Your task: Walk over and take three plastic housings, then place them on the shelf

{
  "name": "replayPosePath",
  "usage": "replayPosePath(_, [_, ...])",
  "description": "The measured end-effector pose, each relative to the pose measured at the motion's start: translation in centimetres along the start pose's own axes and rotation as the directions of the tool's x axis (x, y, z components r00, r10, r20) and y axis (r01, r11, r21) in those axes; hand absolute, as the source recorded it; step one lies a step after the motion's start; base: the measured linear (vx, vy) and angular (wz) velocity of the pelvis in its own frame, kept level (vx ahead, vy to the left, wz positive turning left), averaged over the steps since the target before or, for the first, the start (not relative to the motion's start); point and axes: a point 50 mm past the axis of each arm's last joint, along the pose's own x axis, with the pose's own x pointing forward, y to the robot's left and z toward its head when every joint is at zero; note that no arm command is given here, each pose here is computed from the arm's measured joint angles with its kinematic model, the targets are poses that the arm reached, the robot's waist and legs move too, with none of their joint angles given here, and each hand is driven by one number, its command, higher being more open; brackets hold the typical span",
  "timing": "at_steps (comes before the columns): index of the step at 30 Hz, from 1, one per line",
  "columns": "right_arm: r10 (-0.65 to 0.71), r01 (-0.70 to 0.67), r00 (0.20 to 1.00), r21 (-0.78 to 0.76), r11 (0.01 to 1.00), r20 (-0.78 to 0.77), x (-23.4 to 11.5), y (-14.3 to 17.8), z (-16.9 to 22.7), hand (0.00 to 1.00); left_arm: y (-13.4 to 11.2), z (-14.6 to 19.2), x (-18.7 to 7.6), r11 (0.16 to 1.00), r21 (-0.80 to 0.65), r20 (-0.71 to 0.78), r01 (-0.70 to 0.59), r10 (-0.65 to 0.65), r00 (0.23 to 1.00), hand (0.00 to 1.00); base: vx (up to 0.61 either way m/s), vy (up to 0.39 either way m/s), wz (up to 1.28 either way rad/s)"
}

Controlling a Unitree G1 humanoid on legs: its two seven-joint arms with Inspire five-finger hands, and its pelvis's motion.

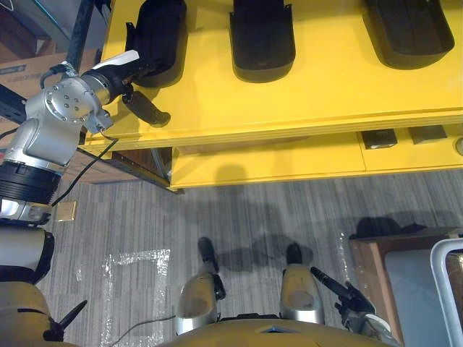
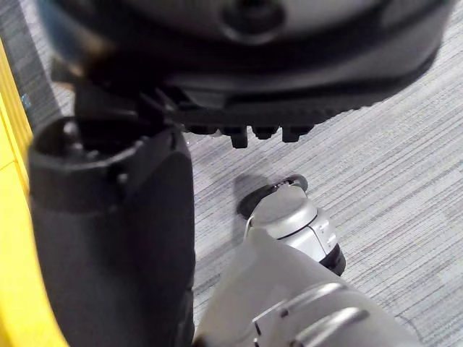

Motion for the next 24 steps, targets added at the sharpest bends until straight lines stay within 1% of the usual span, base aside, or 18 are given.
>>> replayPosePath(7, [-0.033,0.033,0.999,0.038,0.999,-0.002,-0.1,-0.9,0.1,1.00,-0.9,-0.7,-0.3,0.997,-0.020,-0.026,0.079,-0.079,0.997,1.00,0.00,-0.001,-0.01])
replayPosePath(13, [-0.042,0.042,0.999,0.008,0.999,-0.006,-0.1,-1.0,0.0,1.00,-1.9,-1.6,-0.8,0.993,-0.020,-0.048,0.118,-0.119,0.992,1.00,0.00,-0.003,-0.02])
replayPosePath(18, [-0.046,0.046,0.999,0.011,0.999,-0.006,-0.1,-1.1,0.1,1.00,-2.1,-1.8,-0.9,0.990,-0.025,-0.053,0.135,-0.137,0.989,1.00,0.00,0.000,0.00])
replayPosePath(21, [-0.047,0.047,0.999,0.011,0.999,-0.008,-0.1,-1.1,0.0,1.00,-1.8,-2.0,-1.1,0.991,-0.030,-0.059,0.127,-0.129,0.990,1.00,0.00,0.000,0.00])
replayPosePath(24, [-0.050,0.050,0.999,0.012,0.999,-0.012,-0.1,-1.2,-0.2,1.00,-1.2,-2.1,-1.3,0.998,-0.028,-0.061,0.050,-0.052,0.997,1.00,0.00,0.000,0.00])
